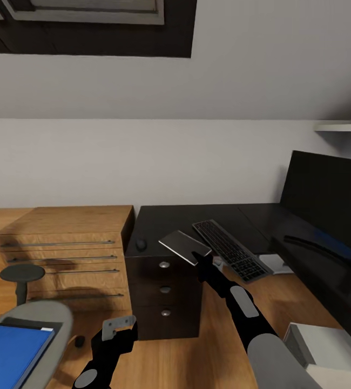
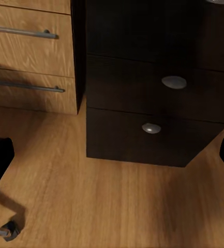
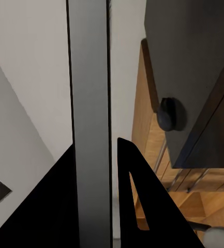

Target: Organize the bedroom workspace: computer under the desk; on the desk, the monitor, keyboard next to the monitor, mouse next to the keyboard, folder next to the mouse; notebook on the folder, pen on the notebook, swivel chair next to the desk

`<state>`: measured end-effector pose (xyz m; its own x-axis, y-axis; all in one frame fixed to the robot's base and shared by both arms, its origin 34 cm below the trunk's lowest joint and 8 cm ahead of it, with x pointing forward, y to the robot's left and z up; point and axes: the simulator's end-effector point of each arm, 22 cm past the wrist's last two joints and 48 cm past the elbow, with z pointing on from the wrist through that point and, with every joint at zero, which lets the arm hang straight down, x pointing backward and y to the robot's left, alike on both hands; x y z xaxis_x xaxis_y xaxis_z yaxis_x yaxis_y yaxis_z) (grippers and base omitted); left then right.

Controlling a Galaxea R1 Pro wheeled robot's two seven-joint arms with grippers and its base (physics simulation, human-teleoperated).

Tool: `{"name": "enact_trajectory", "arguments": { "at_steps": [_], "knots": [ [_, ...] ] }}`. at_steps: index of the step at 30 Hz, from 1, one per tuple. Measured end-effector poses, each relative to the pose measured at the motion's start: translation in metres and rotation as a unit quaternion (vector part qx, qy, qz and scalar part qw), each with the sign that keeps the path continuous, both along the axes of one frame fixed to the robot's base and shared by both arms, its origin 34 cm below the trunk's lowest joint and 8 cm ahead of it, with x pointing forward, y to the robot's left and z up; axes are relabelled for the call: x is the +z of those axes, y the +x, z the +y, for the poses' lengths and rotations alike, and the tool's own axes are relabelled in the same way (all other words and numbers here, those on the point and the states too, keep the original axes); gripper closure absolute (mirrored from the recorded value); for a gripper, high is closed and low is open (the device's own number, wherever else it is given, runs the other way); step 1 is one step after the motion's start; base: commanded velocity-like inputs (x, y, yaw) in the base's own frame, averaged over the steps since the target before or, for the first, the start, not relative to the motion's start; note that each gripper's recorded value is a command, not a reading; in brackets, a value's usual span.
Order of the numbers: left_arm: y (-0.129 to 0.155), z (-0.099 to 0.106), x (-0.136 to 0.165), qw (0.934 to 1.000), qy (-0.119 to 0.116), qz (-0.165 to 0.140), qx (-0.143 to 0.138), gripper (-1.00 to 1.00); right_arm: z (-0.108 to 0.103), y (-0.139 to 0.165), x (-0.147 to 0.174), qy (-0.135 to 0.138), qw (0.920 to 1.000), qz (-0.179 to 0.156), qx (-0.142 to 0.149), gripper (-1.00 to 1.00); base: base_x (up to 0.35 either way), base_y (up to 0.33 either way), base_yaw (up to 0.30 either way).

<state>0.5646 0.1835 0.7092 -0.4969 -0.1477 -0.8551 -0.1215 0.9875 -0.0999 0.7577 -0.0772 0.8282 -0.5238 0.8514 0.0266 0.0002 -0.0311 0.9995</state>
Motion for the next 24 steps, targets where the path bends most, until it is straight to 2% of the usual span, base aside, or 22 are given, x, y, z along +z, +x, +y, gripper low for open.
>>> {"name": "enact_trajectory", "arguments": {
  "at_steps": [7,17,24],
  "knots": [
    [0.0000,-0.0002,0.0000,1.0000,0.000,0.000,0.000,-1.00,0.0002,-0.0001,0.0000,0.000,1.0000,0.000,0.001,1.00,0.006,0.126,0.000],
    [-0.0007,-0.0009,-0.0022,1.0000,0.000,0.003,-0.001,-1.00,0.0003,-0.0001,0.0000,0.000,1.0000,0.000,0.001,1.00,0.004,0.017,0.000],
    [-0.0010,-0.0017,-0.0019,1.0000,0.000,0.002,-0.002,-1.00,0.0001,-0.0003,0.0001,0.000,1.0000,0.000,0.000,1.00,0.167,0.001,0.000]
  ]
}}
